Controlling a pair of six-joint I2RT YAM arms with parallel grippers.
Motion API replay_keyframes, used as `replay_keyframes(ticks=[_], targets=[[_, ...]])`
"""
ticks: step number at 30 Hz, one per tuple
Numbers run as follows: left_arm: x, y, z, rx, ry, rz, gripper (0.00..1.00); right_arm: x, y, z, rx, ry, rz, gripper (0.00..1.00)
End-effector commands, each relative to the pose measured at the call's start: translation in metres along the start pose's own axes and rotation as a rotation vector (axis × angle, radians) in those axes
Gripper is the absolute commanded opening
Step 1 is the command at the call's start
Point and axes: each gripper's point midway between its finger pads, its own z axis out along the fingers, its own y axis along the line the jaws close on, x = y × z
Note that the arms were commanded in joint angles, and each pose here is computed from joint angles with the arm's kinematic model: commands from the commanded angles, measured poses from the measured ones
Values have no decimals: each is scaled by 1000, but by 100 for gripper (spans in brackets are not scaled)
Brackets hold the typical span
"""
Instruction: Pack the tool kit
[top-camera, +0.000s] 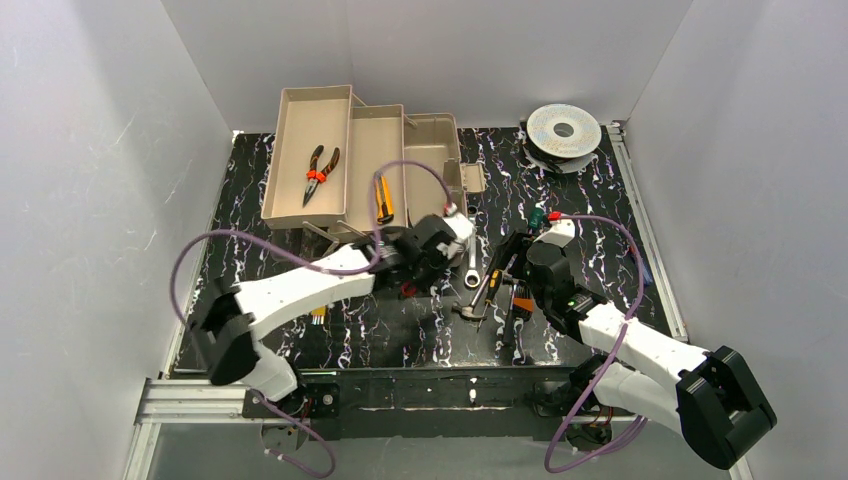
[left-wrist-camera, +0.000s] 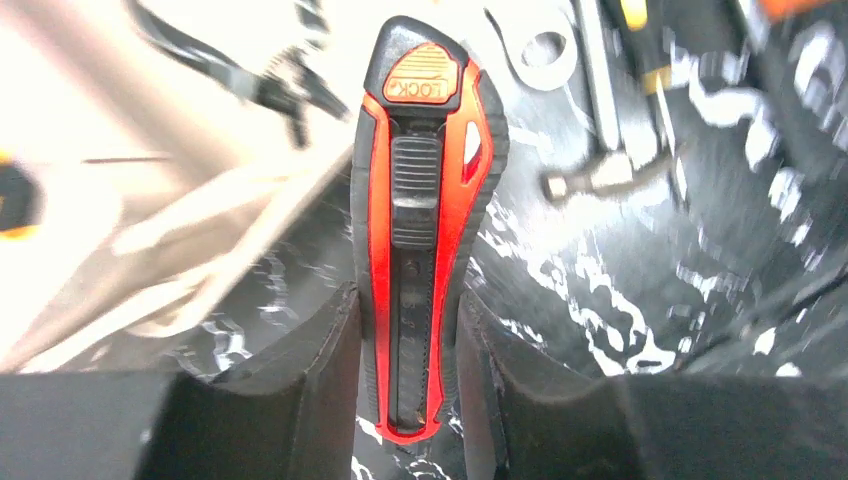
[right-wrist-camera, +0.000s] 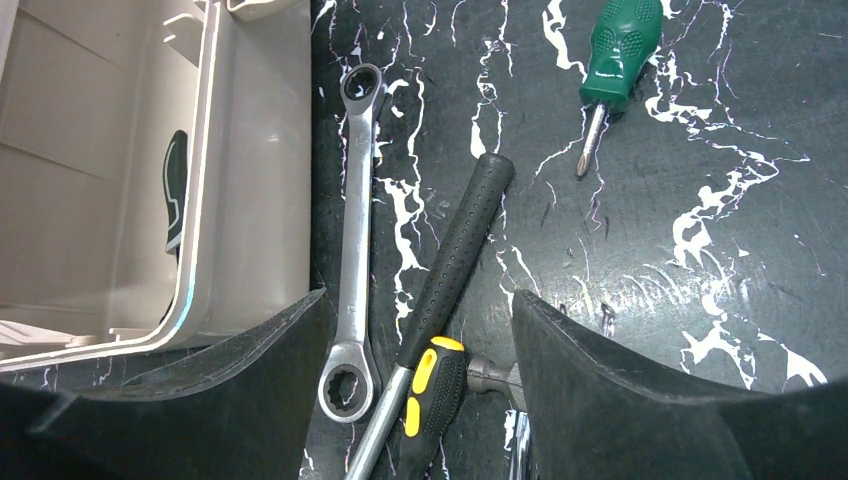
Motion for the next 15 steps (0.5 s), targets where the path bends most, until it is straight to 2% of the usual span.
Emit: replay_keyframes(ticks=[1, 4, 9, 15], targets=[[-74, 95, -113, -347, -394, -361, 0, -13, 9, 1, -23, -38, 27, 74], [-88, 153, -146, -453, -517, -604, 0, -11, 11, 2, -31, -27, 28, 73], [-102, 201, -145, -511, -559, -706, 0, -10, 12, 3, -32, -25, 28, 73], [-119, 244, -122, -560, -541, -747, 0, -10, 10, 3, -24, -25, 24, 73]])
